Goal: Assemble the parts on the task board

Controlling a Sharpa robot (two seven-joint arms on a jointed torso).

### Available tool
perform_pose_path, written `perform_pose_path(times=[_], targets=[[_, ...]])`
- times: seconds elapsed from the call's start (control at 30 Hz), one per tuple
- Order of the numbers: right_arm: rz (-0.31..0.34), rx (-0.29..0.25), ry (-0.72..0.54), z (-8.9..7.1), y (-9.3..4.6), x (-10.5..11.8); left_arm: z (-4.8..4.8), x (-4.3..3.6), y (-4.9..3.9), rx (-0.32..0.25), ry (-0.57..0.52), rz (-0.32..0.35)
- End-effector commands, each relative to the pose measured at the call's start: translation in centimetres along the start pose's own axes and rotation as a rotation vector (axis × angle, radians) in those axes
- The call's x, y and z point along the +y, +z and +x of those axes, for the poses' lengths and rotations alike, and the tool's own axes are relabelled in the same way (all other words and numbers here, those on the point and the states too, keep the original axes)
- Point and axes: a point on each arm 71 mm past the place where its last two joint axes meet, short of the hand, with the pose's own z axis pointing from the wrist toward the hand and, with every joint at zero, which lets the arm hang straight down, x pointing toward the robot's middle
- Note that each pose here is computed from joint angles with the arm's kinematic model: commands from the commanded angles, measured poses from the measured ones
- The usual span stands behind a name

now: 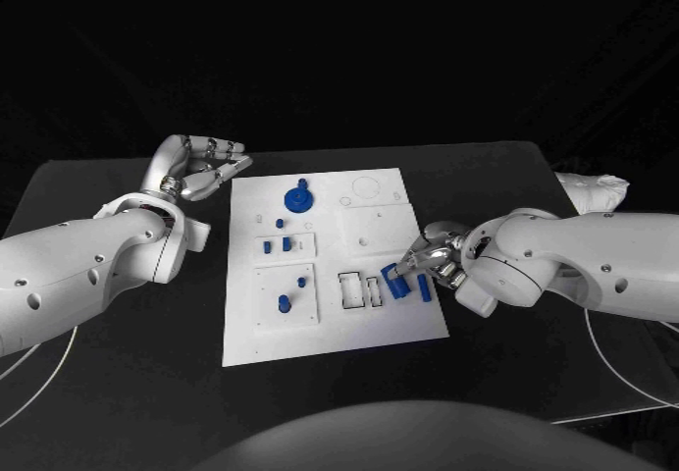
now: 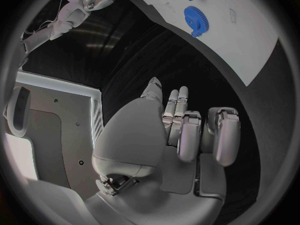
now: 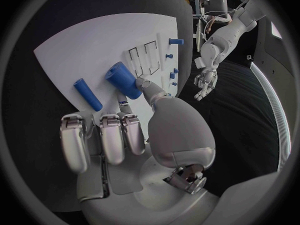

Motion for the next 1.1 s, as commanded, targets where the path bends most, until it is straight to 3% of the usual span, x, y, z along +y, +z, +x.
perform_pose_path(times=[0.03,0.57,1.1], targets=[[-0.005,0.008,0.029,0.2,0.0,0.0,0.17,-0.19,0.05,0.014,-0.005,0.014],[-0.040,0.006,0.087,-0.1,-0.5,0.7,0.17,-0.20,0.05,0.015,-0.005,0.014],[-0.038,0.069,0.133,0.7,-0.8,1.2,0.17,-0.18,0.07,0.014,-0.005,0.014]])
